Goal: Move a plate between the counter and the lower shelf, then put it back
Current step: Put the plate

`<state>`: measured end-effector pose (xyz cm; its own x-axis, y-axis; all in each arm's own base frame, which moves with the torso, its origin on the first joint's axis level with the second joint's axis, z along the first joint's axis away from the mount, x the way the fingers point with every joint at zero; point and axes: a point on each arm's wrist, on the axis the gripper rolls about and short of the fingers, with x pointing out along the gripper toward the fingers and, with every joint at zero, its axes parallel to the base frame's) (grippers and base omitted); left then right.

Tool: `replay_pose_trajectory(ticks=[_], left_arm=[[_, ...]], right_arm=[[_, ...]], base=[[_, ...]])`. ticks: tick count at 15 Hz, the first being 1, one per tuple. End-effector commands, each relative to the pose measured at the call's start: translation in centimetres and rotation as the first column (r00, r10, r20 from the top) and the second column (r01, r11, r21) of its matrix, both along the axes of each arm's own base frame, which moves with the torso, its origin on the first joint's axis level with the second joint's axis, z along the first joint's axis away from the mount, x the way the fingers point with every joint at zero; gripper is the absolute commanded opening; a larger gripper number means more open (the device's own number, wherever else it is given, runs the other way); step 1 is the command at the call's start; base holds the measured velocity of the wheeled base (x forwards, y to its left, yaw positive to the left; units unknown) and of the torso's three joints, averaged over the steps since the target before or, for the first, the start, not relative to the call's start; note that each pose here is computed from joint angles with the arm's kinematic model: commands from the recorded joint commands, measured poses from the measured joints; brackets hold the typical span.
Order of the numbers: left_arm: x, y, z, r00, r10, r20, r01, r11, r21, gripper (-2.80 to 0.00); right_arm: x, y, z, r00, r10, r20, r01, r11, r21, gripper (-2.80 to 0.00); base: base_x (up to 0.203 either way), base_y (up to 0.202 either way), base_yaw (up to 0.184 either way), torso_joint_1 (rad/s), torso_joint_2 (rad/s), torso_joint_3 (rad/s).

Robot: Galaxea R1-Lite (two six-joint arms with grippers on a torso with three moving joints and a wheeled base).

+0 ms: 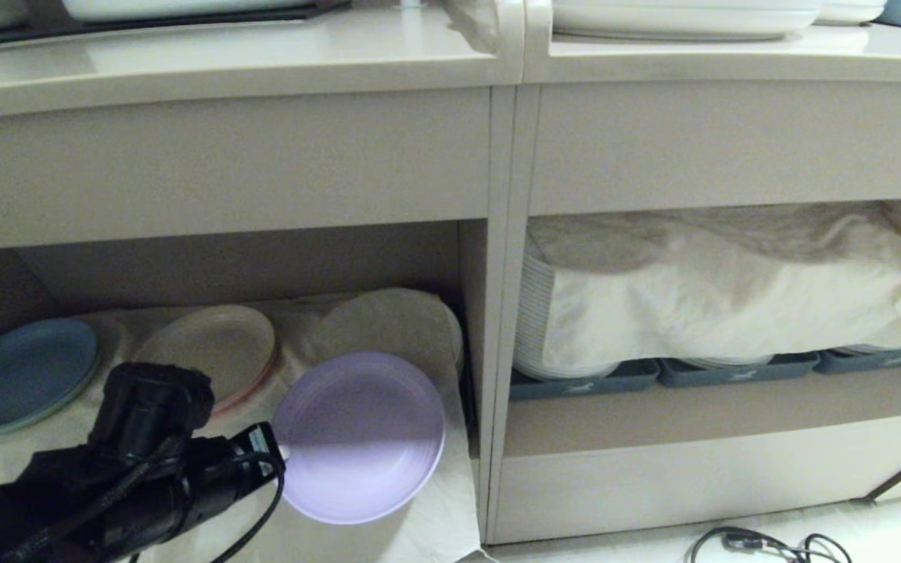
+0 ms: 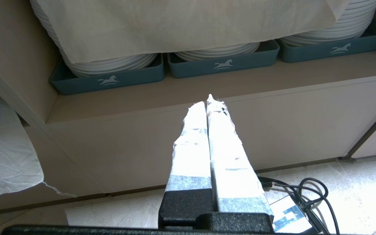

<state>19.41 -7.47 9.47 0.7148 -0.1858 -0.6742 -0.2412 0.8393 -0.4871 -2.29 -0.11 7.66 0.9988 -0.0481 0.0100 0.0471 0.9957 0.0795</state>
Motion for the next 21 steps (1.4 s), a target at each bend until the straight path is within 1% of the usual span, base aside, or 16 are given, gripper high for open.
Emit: replay_pose_trajectory(ticks=[1,5,11,13,15,17,19,21], left_arm=[[-1.0,0.4,0.4,1.000,0.004,0.017,-0.004,1.000,-0.010,-2.80],[-3.0,1.2,0.4,1.000,0.003,0.018,-0.003,1.000,-0.009,-2.80],[-6.8,2.7,1.5,1.000,-0.007,-0.030,0.008,1.000,0.003,-2.80],[-8.4,3.3,1.7,0.998,-0.019,-0.064,0.019,1.000,0.009,-2.80],[-9.7,3.8,2.0,0.997,-0.028,-0.067,0.029,1.000,0.006,-2.80],[-11.1,4.3,2.0,0.996,-0.041,-0.081,0.042,0.999,0.013,-2.80],[-12.8,4.9,2.0,0.995,-0.061,-0.083,0.064,0.997,0.030,-2.80],[-14.6,5.6,1.7,0.992,-0.078,-0.101,0.084,0.995,0.051,-2.80]], right_arm=[[0.0,0.0,0.0,1.000,-0.001,0.000,0.001,1.000,0.001,-2.80],[0.0,0.0,0.0,1.000,-0.001,0.000,0.001,1.000,0.001,-2.80],[0.0,0.0,0.0,1.000,-0.001,-0.001,0.001,1.000,0.001,-2.80],[0.0,0.0,0.0,1.000,0.001,-0.001,-0.001,1.000,0.001,-2.80],[0.0,0.0,0.0,1.000,0.000,0.000,0.000,1.000,0.001,-2.80],[0.0,0.0,0.0,1.000,0.001,0.001,-0.001,1.000,0.001,-2.80],[0.0,0.0,0.0,1.000,0.000,0.000,0.000,1.000,0.001,-2.80],[0.0,0.0,0.0,1.000,0.001,0.000,-0.001,1.000,0.001,-2.80]], base=[[0.000,0.000,0.000,0.000,0.00,0.000],[0.000,0.000,0.000,0.000,0.00,0.000],[0.000,0.000,0.000,0.000,0.00,0.000],[0.000,0.000,0.000,0.000,0.00,0.000],[0.000,0.000,0.000,0.000,0.00,0.000],[0.000,0.000,0.000,0.000,0.00,0.000],[0.000,0.000,0.000,0.000,0.00,0.000],[0.000,0.000,0.000,0.000,0.00,0.000]])
